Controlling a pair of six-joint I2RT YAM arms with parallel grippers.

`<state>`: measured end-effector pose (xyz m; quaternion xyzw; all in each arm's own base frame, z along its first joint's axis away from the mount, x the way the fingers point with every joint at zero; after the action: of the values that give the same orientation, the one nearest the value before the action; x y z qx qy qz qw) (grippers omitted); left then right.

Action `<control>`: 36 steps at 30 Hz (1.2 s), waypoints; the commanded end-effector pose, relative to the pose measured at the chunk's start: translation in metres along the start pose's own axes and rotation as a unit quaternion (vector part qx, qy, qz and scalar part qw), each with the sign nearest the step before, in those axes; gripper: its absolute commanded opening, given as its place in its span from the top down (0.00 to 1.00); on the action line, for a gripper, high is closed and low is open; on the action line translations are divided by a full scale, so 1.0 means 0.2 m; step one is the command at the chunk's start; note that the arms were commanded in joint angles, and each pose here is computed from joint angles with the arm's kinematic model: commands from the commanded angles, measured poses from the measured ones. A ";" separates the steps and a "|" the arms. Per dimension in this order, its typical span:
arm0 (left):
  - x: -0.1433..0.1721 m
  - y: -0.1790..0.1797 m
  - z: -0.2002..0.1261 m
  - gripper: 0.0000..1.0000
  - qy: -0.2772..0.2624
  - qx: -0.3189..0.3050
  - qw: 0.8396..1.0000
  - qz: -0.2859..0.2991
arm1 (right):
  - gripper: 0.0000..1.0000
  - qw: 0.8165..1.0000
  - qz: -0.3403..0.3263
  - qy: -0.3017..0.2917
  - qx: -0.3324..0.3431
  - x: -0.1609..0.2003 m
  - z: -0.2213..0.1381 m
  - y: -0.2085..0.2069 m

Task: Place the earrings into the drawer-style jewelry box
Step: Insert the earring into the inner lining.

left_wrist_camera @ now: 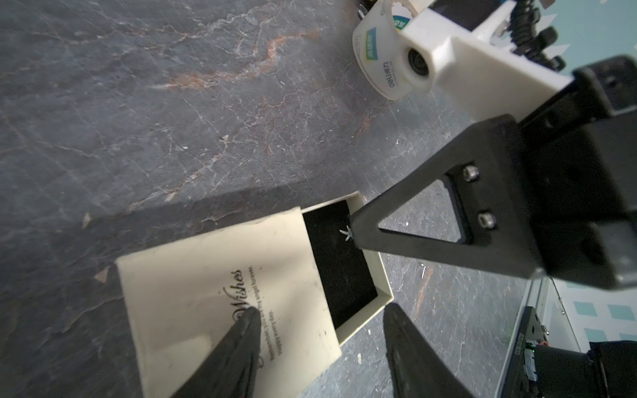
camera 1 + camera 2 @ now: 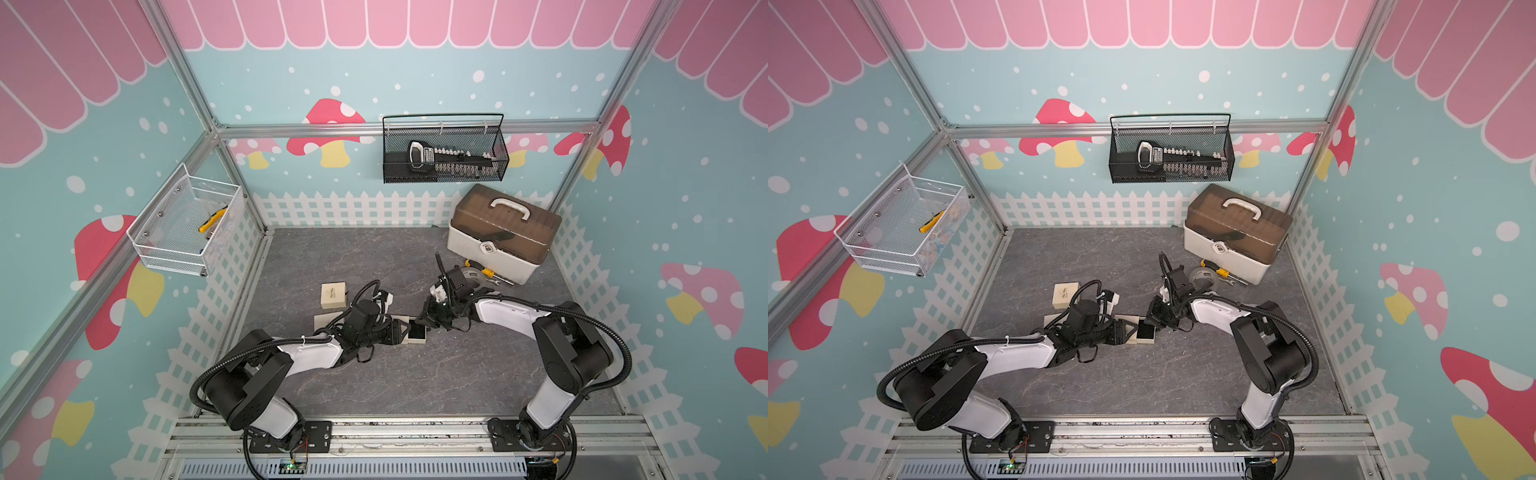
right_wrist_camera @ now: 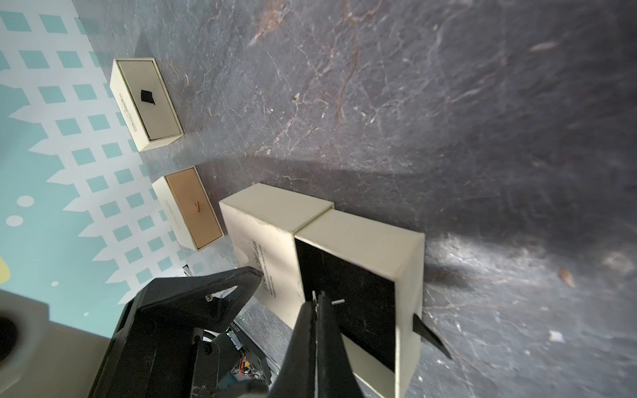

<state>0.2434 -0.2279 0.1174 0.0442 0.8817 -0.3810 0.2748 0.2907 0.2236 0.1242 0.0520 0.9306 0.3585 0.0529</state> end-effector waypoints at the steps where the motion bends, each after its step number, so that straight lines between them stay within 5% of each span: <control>1: 0.00 -0.01 0.01 0.44 -0.002 0.009 1.000 0.010 | 1.00 1.000 0.009 -0.001 -0.008 -0.03 0.01 0.02; 36: 0.01 0.04 0.03 0.46 0.005 -0.018 1.000 0.009 | 1.00 0.999 0.015 0.019 0.032 -0.01 0.09 -0.09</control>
<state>0.2446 -0.2288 0.1147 0.0452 0.8817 -0.3801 0.2758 0.2916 0.2261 0.1014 0.0563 0.9347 0.3503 0.0227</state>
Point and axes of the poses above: each gripper's point midway between its finger pads, its own z axis out along the fingers, its own y axis along the line the jaws close on, x = y × z, the point moved 8 cm from there along -z, back along the fingers, and after that the axes turned 7 degrees about -z, right-handed, at the moved point
